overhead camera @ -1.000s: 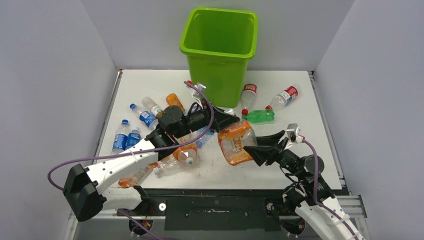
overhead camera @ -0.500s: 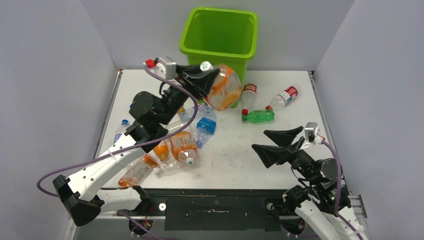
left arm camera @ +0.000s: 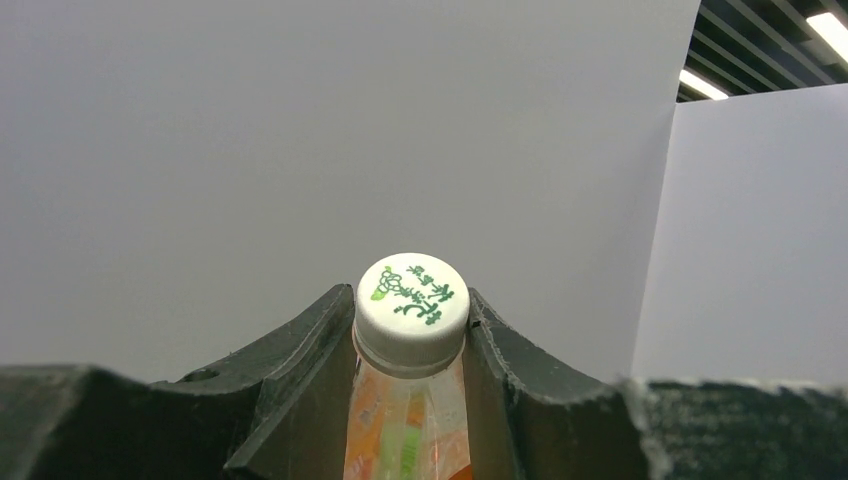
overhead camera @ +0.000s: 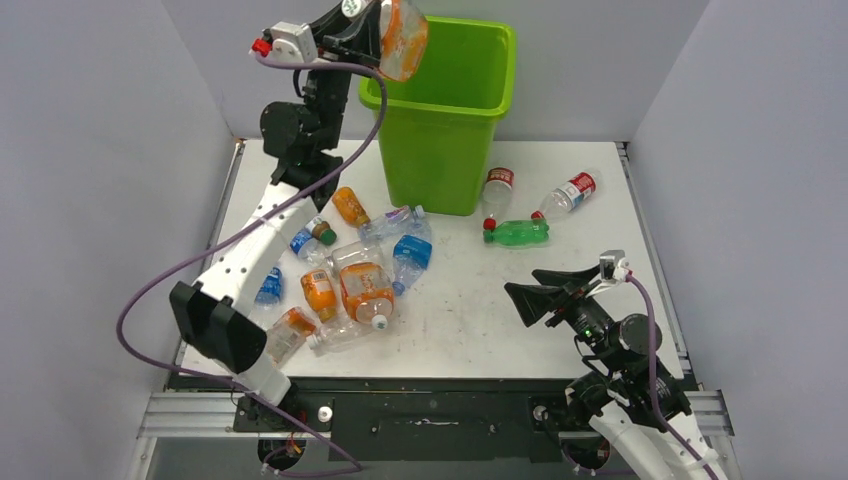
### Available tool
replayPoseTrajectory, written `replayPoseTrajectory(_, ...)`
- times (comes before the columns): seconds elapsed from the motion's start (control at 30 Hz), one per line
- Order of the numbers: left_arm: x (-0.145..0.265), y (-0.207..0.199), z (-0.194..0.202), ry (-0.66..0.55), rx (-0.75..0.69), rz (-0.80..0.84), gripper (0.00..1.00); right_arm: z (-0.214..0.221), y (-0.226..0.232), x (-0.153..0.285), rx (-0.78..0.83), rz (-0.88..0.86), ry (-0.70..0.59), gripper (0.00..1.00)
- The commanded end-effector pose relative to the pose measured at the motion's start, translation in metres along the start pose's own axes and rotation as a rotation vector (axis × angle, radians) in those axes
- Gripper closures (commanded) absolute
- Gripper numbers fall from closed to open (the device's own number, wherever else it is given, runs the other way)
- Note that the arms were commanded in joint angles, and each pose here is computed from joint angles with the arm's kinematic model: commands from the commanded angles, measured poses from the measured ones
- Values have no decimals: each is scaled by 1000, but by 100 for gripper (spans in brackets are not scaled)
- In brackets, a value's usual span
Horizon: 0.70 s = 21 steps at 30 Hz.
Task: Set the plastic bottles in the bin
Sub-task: Place the plastic bottle in the trash bin.
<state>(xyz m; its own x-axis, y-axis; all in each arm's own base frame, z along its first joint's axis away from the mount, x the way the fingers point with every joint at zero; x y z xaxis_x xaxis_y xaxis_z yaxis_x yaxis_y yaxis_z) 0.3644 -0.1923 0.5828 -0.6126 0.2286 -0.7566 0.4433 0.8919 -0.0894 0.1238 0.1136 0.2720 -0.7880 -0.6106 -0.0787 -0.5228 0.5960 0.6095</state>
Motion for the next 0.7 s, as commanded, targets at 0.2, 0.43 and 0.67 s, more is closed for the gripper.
replayPoseTrajectory(0.2, -46, -13, 58, 11, 108, 158, 100, 6, -14, -4, -10, 67, -20, 10)
replayPoseTrajectory(0.43, -47, -21, 102, 80, 129, 179, 96, 10, -20, -9, 27, 93, 7, 10)
replayPoseTrajectory(0.67, -57, -29, 74, 24, 124, 181, 25, 9, -20, -12, 56, 94, 32, 10)
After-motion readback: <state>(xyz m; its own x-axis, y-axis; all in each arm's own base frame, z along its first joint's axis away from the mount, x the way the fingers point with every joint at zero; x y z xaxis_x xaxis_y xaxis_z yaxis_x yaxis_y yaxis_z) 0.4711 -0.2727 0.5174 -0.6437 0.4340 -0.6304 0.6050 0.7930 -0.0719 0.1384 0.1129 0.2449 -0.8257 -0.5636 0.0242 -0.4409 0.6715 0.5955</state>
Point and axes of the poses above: each gripper's point midway between its finger pads, its own x axis back along the fingers, its own y axis along the line the jaws close on, z = x × y, the point moved 6 cm from there along x, back along the fingers, and after that the axes turned 8 degrees about -x, right-handed, at the moved point
